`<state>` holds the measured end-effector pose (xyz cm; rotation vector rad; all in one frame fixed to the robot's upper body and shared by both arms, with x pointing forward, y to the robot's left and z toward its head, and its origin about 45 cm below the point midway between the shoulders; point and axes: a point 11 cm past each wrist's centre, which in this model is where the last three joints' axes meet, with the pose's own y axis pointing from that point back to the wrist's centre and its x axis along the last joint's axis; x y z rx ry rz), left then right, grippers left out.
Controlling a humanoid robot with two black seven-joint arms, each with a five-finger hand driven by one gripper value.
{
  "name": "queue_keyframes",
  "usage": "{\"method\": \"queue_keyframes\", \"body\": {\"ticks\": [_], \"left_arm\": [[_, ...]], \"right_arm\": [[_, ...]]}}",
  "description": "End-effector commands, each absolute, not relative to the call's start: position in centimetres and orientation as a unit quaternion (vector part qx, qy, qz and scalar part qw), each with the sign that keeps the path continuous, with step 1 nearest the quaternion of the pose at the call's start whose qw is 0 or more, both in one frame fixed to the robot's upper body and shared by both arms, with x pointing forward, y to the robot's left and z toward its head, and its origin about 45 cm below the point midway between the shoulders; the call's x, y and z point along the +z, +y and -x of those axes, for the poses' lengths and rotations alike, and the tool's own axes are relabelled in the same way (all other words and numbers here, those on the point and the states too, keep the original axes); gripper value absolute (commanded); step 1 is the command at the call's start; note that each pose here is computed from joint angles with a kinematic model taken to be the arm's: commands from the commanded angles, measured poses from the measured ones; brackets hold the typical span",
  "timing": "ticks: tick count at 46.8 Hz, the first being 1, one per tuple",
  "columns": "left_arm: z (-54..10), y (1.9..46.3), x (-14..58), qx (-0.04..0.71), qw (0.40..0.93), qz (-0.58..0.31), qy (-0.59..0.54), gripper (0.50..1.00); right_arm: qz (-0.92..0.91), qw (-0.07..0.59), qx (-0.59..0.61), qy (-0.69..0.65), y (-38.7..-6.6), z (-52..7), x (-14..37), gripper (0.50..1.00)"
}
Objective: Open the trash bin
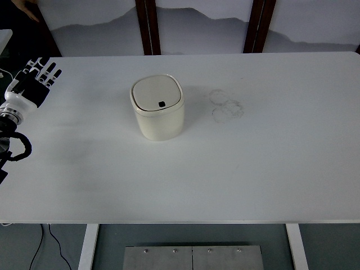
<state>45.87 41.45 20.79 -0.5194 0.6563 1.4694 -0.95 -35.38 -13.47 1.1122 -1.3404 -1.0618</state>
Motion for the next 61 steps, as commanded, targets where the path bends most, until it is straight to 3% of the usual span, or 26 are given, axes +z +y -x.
{"method": "queue_keyframes", "body": {"ticks": [1,61], "left_arm": [[-45.9,41.5,20.8,0.651,0.663,0.23,0.29,1.0],[-47.0,41.5,23.2,0.658,0.661,0.24,0.268,1.0]], "right_arm": [[-0.465,0.523,-0.443,-0.56,-35.4,1.0,-13.5,0.991],[-0.465,0.523,-0.443,-0.56,-35.4,1.0,-13.5,0.991]]}}
